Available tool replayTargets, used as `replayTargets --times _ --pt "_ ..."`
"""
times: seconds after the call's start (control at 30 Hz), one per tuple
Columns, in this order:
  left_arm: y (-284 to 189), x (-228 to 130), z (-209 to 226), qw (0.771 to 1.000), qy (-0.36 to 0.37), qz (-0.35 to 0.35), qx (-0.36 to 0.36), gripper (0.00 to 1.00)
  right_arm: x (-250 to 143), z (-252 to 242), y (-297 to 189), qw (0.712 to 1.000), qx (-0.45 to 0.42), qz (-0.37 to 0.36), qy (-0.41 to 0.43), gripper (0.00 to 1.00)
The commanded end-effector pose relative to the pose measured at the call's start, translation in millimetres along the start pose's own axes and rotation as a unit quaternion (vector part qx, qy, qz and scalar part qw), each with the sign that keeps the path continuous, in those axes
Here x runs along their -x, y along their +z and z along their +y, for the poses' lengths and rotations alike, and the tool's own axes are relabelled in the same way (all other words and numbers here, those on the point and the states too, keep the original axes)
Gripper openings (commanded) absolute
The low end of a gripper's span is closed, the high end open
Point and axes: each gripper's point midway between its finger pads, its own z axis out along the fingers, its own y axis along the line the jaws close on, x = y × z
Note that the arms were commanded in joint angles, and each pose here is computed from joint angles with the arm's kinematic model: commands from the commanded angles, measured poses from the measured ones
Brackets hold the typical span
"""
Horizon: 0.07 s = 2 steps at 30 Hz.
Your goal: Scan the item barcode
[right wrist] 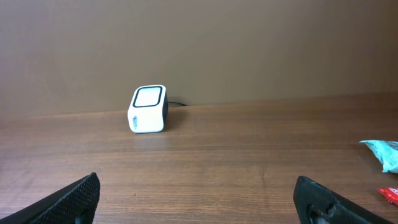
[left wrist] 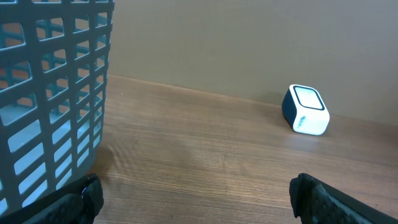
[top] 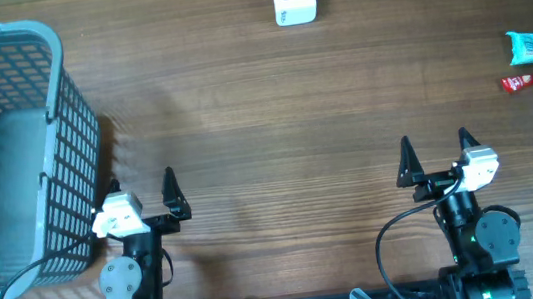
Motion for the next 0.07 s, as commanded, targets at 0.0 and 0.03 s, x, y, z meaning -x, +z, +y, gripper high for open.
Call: replayTargets --times 0.0,0.03 --pt "-0.2 -1.5 -3.3 1.000 0.010 0.000 -0.010 1.00 3.9 3.4 -1.0 1.000 0.009 -0.009 -0.010 1.00" --pt "-0.2 -1.4 -3.3 1.000 0.010 0.000 -0.010 1.00 3.9 3.4 -1.0 1.000 0.009 -0.009 -0.010 1.00"
